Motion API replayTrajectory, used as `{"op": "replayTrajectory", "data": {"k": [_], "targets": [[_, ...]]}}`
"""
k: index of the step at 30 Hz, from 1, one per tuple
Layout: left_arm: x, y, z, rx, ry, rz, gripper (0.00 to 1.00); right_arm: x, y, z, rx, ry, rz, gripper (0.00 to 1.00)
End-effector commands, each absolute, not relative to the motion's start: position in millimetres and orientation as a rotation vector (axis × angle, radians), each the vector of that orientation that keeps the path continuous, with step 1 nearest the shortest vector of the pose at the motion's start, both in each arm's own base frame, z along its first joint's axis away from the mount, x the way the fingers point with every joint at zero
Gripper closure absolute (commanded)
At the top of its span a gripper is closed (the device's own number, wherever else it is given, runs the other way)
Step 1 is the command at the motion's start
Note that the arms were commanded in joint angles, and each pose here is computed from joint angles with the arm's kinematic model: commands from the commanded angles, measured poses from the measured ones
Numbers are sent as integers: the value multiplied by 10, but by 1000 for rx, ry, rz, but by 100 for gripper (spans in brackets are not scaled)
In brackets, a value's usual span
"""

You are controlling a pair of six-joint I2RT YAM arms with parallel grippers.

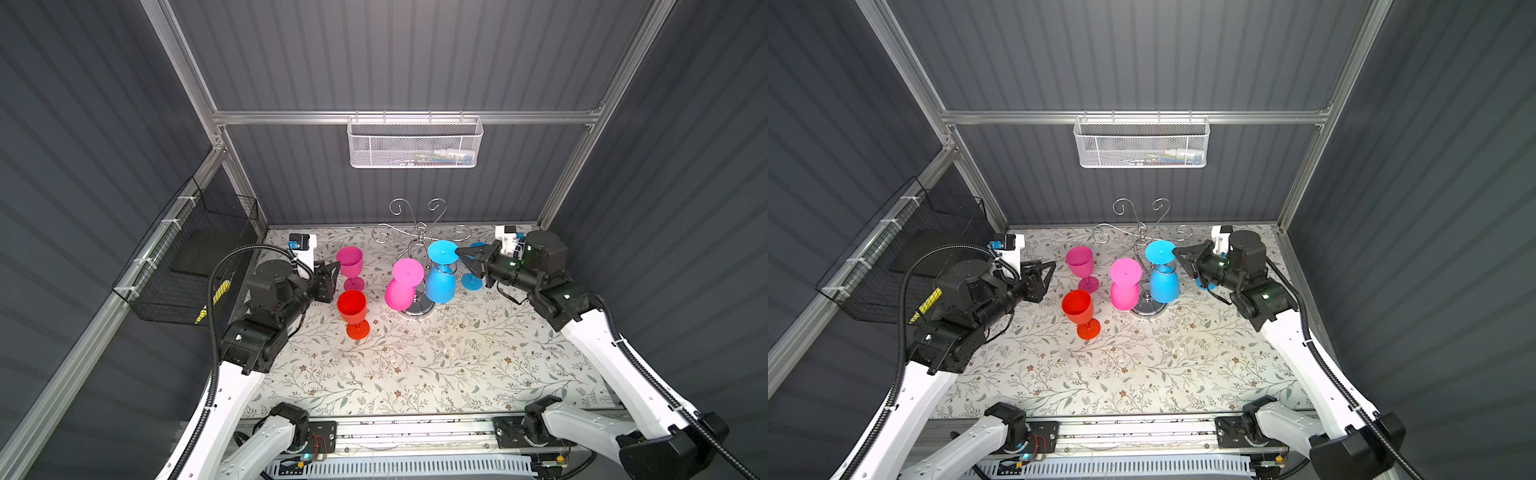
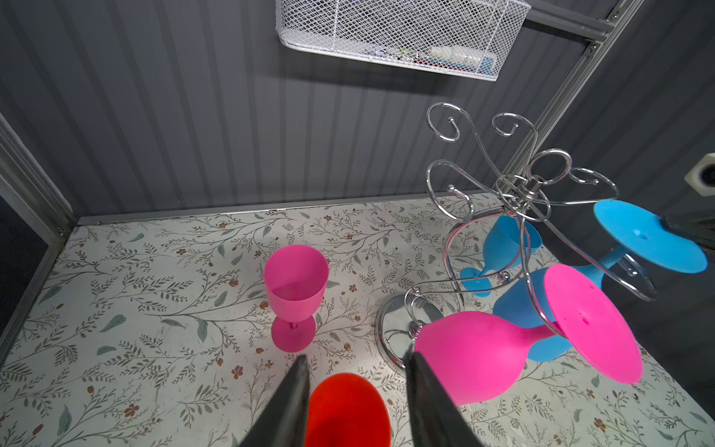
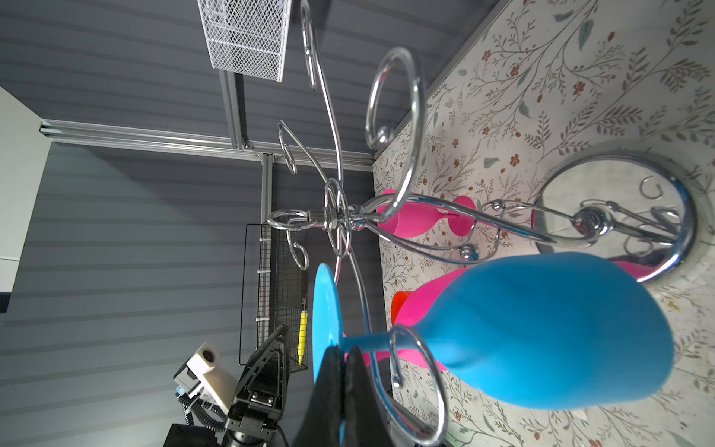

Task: Take the wine glass off the wine glass rack
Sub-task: 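Work the blue glass up off its hook with the right gripper, then lift the blue glass off the rack with the right gripper while the left reaches in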

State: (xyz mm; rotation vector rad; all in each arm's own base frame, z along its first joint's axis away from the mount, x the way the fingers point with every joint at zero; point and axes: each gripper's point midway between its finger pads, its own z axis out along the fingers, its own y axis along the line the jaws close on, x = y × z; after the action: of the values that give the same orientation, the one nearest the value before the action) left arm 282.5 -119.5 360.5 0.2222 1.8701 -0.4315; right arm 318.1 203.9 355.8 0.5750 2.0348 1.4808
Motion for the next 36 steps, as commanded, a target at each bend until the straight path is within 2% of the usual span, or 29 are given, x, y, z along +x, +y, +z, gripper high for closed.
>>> {"op": "replayTrajectory", "data": {"k": [1,17,25,32,36], "targets": [[2783,-1138,3608,231,1870,-399,57,3275,2057,3611,588,2007,1488,100],[2764,-1125,3612,235,1869,-391,57,3314,1928,3547,669,1974,1427,100],[2749,-1140,3654,231,1859,-412,57,3199,1693,3534,728,1926,1364,100],[2755,-1198,3721,212,1852,-472,57,3061,1370,3556,753,1878,1271,100],[2773,-1322,3876,178,1831,-596,57,2962,1156,3728,690,1825,1185,100]]}}
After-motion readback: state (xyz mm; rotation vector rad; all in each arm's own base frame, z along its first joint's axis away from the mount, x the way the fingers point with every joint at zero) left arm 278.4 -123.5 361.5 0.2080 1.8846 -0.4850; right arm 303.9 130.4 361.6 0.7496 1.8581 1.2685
